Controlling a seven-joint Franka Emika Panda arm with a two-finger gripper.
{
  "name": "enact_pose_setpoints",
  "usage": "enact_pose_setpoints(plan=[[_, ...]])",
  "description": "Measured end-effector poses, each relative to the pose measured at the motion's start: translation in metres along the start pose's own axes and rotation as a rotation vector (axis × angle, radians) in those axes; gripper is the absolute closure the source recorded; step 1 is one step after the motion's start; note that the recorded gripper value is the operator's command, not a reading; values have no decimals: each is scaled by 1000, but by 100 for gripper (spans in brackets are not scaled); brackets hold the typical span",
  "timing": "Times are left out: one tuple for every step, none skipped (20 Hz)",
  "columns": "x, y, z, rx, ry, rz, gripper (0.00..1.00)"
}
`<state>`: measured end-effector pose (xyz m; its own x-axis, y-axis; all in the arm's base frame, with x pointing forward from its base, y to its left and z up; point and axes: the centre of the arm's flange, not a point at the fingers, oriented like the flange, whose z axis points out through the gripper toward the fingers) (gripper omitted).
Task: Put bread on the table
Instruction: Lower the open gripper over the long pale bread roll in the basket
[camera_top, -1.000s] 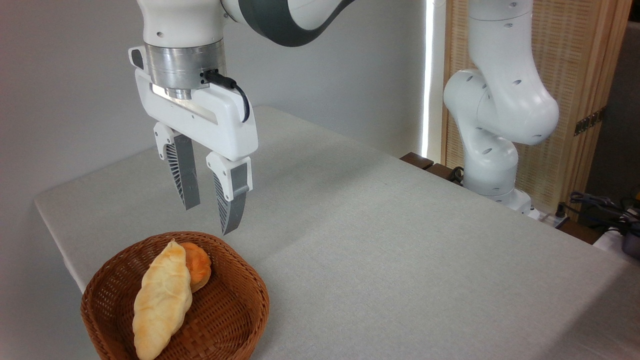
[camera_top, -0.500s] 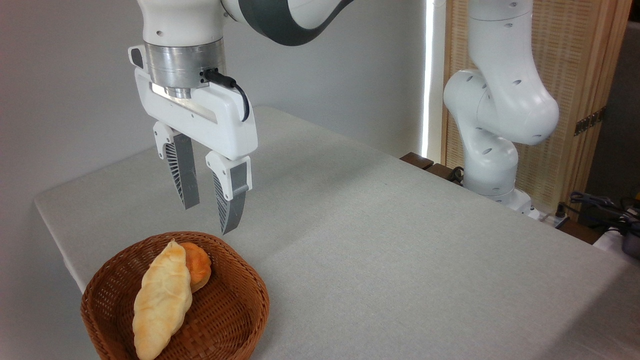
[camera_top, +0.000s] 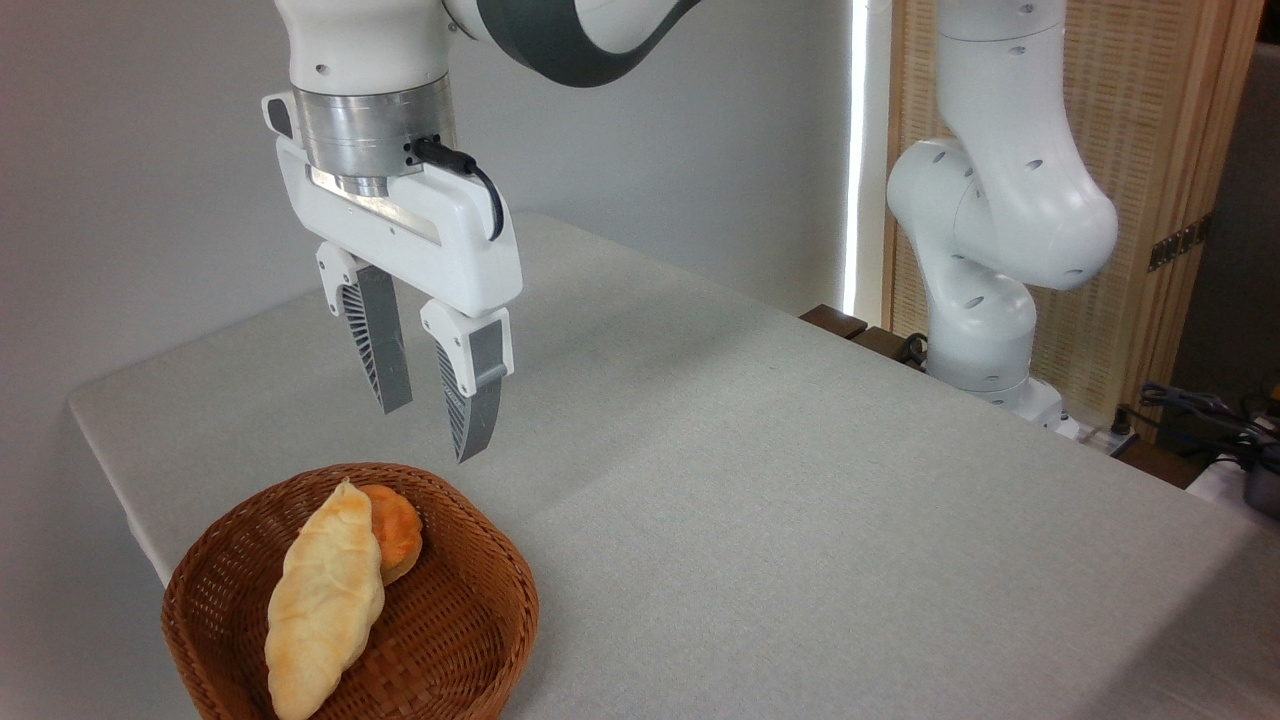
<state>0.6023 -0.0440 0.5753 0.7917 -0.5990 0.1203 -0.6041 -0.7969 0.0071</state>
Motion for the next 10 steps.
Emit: enact_pose_setpoints(plan=[[1,1,1,-1,-1,2,0],[2,2,2,-2,-2,-4,0],[2,2,2,-3,-3,-25,0],[3,3,3,-8,-2,-70,0],[4,4,4,-18,2,-135,0],[4,4,5,-26,5,-204,0],[5,4,7,-29,6,-264,0],[7,3,9,-27,12,-306,0],[10,1,12,-22,25,-342,0],[13,-1,15,-17,36,-374,0]])
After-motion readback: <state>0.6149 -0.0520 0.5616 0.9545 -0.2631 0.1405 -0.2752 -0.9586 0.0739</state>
